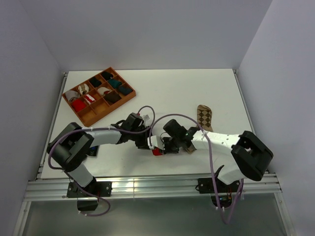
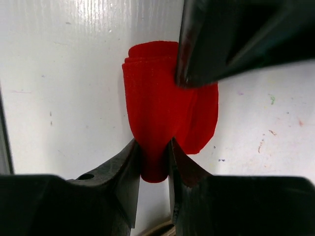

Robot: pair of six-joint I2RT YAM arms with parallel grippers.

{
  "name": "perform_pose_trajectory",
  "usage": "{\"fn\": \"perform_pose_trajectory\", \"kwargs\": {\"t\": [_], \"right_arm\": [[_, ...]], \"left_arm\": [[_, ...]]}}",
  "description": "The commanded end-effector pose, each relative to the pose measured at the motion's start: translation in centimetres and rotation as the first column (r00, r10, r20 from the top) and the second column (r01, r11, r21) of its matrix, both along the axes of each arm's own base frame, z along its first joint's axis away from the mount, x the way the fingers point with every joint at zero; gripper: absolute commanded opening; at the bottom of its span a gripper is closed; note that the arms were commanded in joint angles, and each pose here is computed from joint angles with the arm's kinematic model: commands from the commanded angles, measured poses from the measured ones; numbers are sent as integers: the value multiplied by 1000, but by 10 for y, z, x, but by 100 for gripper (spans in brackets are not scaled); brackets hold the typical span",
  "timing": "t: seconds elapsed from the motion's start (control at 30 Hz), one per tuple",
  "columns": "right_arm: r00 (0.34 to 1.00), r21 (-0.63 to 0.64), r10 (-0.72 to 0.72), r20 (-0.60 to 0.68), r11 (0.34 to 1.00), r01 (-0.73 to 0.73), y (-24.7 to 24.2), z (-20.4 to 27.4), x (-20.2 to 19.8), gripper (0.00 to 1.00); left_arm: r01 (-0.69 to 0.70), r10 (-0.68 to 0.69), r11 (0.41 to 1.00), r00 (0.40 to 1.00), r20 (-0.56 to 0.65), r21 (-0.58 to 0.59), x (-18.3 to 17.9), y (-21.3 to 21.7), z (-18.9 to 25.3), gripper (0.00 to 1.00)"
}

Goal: Roll the socks
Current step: Roll the sock at the center of the board.

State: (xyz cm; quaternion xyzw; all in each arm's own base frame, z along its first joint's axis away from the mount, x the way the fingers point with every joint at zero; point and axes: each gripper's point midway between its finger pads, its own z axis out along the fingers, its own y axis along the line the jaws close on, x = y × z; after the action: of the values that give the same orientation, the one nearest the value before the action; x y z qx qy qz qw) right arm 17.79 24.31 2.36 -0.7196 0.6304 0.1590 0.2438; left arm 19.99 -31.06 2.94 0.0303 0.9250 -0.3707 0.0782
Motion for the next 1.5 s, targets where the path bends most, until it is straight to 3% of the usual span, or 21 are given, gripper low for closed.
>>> {"fn": "perform_pose_trajectory", "kwargs": {"t": [0.0, 0.27, 0.4, 0.5, 1.1, 1.27, 1.47], "right_arm": [[982, -48, -17, -188, 999, 8, -13, -5, -16, 24], [909, -127, -67, -411, 992, 15, -19, -10, -17, 24], [876, -155, -103, -472, 987, 33, -15, -11, -11, 24], [842, -196, -153, -517, 979, 58, -16, -16, -9, 24], [806, -260, -248, -537, 958, 122, -21, -26, 1, 24], [809, -266, -260, -527, 955, 134, -20, -26, 4, 27], [825, -273, -296, -481, 945, 180, -22, -26, 12, 44]], "left_arm": [[-154, 150, 988, 979, 138, 19, 22, 16, 8, 46], [-251, 278, 960, 906, 321, -122, 29, 36, 39, 48], [-201, 254, 964, 890, 378, -174, 29, 31, 55, 49], [-148, 198, 978, 884, 424, -147, 26, 20, 56, 53], [-4, 43, 995, 916, 400, -100, 3, -15, 27, 53], [-13, 28, 999, 937, 350, -44, 2, -17, 7, 44], [-27, 18, 999, 955, 296, 29, 0, -14, -14, 15]]}}
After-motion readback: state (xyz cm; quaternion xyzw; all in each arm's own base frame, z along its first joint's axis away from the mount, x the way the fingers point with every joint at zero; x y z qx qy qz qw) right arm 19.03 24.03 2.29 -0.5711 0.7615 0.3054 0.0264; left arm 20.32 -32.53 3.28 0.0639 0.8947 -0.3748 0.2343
